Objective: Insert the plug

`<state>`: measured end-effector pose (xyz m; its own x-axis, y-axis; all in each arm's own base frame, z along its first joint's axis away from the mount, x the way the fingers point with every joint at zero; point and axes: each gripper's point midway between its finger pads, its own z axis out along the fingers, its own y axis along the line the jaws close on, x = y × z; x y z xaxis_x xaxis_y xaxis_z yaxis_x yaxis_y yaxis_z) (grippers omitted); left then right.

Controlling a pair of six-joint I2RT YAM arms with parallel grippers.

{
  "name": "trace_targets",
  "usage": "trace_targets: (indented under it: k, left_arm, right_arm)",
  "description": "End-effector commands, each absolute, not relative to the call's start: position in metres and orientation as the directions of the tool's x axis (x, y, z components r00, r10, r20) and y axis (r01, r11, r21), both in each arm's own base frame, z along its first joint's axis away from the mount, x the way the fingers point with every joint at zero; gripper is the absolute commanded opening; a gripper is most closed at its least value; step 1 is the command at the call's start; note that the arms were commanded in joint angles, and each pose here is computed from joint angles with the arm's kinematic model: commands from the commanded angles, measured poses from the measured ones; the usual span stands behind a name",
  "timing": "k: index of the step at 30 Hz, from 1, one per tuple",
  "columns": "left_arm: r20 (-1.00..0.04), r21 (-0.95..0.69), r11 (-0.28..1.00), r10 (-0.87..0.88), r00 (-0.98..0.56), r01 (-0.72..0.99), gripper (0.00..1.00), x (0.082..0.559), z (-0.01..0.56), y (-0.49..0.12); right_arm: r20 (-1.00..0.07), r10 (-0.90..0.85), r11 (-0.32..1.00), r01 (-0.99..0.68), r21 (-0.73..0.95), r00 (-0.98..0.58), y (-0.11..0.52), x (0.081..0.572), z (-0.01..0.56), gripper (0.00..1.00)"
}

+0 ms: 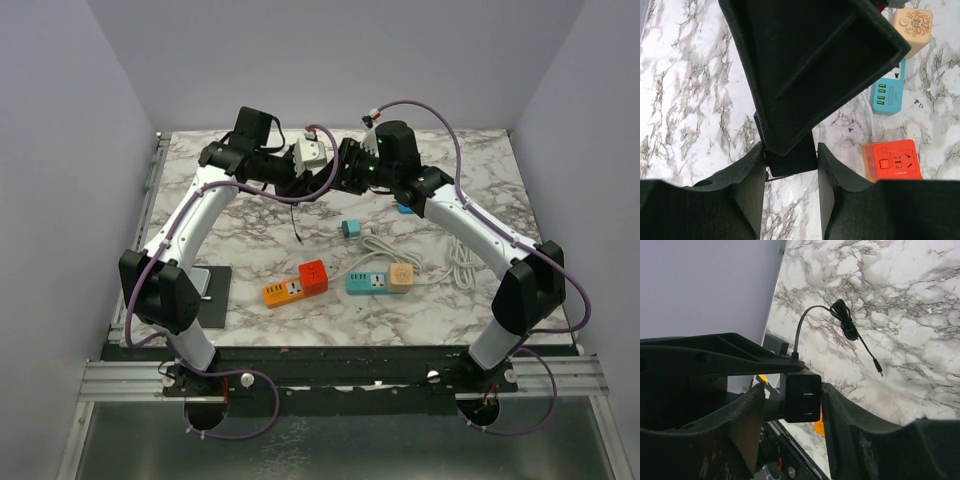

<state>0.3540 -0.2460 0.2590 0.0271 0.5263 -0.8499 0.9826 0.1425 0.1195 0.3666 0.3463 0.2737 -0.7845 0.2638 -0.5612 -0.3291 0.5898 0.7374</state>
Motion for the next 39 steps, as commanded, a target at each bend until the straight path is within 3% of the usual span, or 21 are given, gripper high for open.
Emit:
trace_targets:
  k: [1,3,7,8,9,10,11,15,18,24,29,36,39]
  left_arm:
    - [-0.875,0.148,0.12,0.479,0.074,0.982,0.0,0.346,0.28,-0.251]
    - [-0.876,0.151,0.12,0.476,0.077,0.981,0.0,0.346,0.282,-0.251]
    - [-0.876,0.17,0.129,0.473,0.09,0.977,0.03,0.348,0.29,-0.25]
    - [-0.876,0.174,0.132,0.474,0.092,0.976,0.21,0.348,0.291,-0.25]
    - [-0.874,0.18,0.136,0.476,0.095,0.974,0.46,0.348,0.293,-0.249]
    - [-0.872,0.191,0.135,0.479,0.105,0.972,0.86,0.348,0.294,-0.248]
    - [-0.867,0.208,0.131,0.483,0.121,0.969,0.97,0.346,0.295,-0.247]
    - [-0.834,0.316,0.114,0.507,0.218,0.942,0.99,0.343,0.307,-0.232]
    - [-0.754,0.456,0.054,0.554,0.353,0.888,0.99,0.337,0.313,-0.214]
    - [-0.381,0.823,-0.15,0.572,0.727,0.549,0.99,0.317,0.324,-0.189]
    - [-0.168,0.969,-0.078,0.481,0.86,0.233,0.99,0.296,0.361,-0.194]
    - [-0.019,1.0,-0.002,0.429,0.903,0.023,0.99,0.288,0.387,-0.203]
    - [-0.003,1.0,0.01,0.406,0.914,-0.001,0.91,0.286,0.39,-0.208]
  right_arm:
    - [-0.525,0.233,0.553,-0.332,0.764,-0.819,0.356,0.357,0.271,0.49]
    - [-0.513,0.221,0.546,-0.331,0.769,-0.829,0.358,0.356,0.27,0.42]
    - [-0.496,0.239,0.545,-0.307,0.78,-0.835,0.357,0.355,0.272,0.08]
    - [-0.495,0.241,0.547,-0.304,0.78,-0.835,0.356,0.355,0.275,0.03]
    - [-0.495,0.246,0.548,-0.302,0.78,-0.833,0.356,0.356,0.28,0.01]
    - [-0.489,0.249,0.552,-0.292,0.781,-0.836,0.356,0.357,0.282,0.01]
    - [-0.482,0.252,0.553,-0.284,0.783,-0.839,0.355,0.358,0.285,0.01]
    - [-0.393,0.259,0.529,-0.211,0.822,-0.882,0.349,0.36,0.287,0.01]
    - [-0.313,0.237,0.474,-0.172,0.863,-0.92,0.347,0.359,0.288,0.01]
    - [-0.217,0.137,0.368,-0.154,0.917,-0.966,0.356,0.346,0.306,0.01]
    - [-0.141,0.055,0.242,-0.124,0.962,-0.989,0.365,0.332,0.328,0.01]
    - [-0.081,0.001,0.182,-0.08,0.98,-0.997,0.369,0.317,0.34,0.01]
    - [-0.079,-0.013,0.163,-0.08,0.983,-0.997,0.373,0.313,0.346,0.01]
